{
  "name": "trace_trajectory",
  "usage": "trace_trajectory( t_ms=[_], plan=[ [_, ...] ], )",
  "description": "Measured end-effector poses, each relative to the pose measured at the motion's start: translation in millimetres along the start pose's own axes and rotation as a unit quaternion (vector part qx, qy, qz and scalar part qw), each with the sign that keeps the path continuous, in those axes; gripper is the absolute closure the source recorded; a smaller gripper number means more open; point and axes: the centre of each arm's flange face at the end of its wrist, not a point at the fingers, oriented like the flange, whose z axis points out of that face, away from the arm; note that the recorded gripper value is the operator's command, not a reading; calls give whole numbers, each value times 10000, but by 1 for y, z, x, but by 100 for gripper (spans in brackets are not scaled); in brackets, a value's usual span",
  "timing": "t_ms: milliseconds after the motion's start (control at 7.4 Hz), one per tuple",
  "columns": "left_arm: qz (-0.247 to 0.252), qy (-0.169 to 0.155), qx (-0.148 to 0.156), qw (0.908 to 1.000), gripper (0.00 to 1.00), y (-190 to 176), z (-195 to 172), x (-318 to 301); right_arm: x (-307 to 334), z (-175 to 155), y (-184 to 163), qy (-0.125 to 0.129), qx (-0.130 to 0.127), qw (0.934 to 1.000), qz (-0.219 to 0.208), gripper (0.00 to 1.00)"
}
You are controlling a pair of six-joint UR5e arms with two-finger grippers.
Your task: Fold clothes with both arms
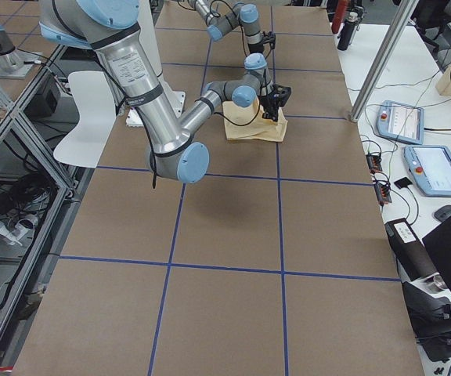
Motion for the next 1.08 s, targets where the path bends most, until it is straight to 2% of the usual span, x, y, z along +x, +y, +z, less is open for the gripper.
trace_trajectory(
  t_ms=[135,405,540,675,811,1081],
  plan=[
    [50,-2,22,10000,1,-2,11,-3,1,6,-1,55,-6,10000,-15,1],
    [457,69,101,9989,0,-13,3,-10,-3,0,-8,20,-81,9998,-177,0],
    [672,213,81,9975,0,-12,-11,-18,0,-8,-25,-9,-293,9994,-168,0],
    [779,403,-32,9961,0,1,-27,-30,5,-15,-41,-32,-522,9985,-139,0],
    [829,628,-222,9943,0,20,-43,-41,13,-18,-49,-38,-628,9979,-140,0],
    [787,980,-668,9898,0,68,-51,-41,20,-18,-53,-37,-692,9975,-149,0]
  ],
)
